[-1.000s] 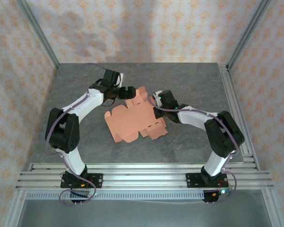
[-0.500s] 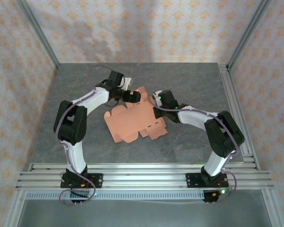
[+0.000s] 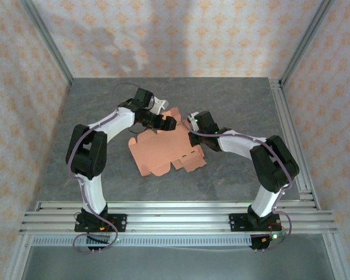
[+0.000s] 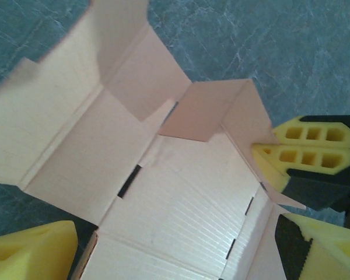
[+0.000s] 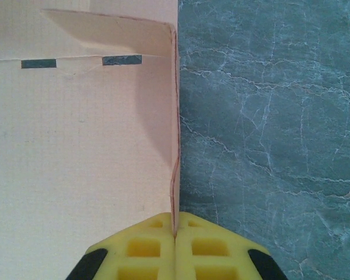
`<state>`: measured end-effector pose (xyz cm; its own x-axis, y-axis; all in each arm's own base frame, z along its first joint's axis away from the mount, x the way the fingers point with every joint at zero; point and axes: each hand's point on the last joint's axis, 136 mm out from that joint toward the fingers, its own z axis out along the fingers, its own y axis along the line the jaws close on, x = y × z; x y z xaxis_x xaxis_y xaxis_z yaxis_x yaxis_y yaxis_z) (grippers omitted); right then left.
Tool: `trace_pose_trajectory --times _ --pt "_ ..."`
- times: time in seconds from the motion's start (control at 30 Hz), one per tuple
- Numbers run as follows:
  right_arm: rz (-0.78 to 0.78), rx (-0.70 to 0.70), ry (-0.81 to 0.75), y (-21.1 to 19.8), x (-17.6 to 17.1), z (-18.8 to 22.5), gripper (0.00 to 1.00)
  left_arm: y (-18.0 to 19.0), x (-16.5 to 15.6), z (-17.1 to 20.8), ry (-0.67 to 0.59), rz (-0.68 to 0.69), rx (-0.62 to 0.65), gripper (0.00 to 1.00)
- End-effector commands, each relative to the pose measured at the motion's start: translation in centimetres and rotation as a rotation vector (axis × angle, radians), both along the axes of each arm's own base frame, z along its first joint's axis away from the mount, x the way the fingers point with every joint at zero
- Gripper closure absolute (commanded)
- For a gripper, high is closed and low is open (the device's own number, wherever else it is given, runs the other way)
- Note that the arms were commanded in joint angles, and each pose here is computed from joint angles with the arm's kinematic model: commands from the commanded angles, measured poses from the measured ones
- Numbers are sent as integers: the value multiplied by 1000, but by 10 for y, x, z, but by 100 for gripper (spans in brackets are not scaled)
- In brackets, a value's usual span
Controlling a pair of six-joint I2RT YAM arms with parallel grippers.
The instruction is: Fold the paper box
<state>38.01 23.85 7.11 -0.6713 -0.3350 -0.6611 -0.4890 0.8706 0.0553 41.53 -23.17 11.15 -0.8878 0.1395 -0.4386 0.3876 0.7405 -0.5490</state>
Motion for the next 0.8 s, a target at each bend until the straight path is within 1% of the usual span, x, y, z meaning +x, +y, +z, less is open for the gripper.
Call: trace_pose_trajectory --times 0.0,0.13,0.3,0.43,0.57,0.73,0.77 --pt "-24 -6 -22 -1 9 6 100 -11 -17 17 -25 -59 -29 11" --pt "-34 -15 -28 -2 10 5 100 -13 -19 1 10 -53 -17 10" --pt "-40 -25 -32 -5 10 6 100 -8 -12 7 -27 -16 9 10" --pt "-42 -30 -33 -6 9 6 100 1 0 28 -104 60 22 7" --pt "-41 -34 -27 -7 8 5 99 16 17 59 -208 185 12 6" --pt "-51 -61 -9 -9 11 1 93 37 21 84 -290 308 24 3" --pt "-52 -66 -4 -9 11 -1 90 42 20 85 -297 332 36 3"
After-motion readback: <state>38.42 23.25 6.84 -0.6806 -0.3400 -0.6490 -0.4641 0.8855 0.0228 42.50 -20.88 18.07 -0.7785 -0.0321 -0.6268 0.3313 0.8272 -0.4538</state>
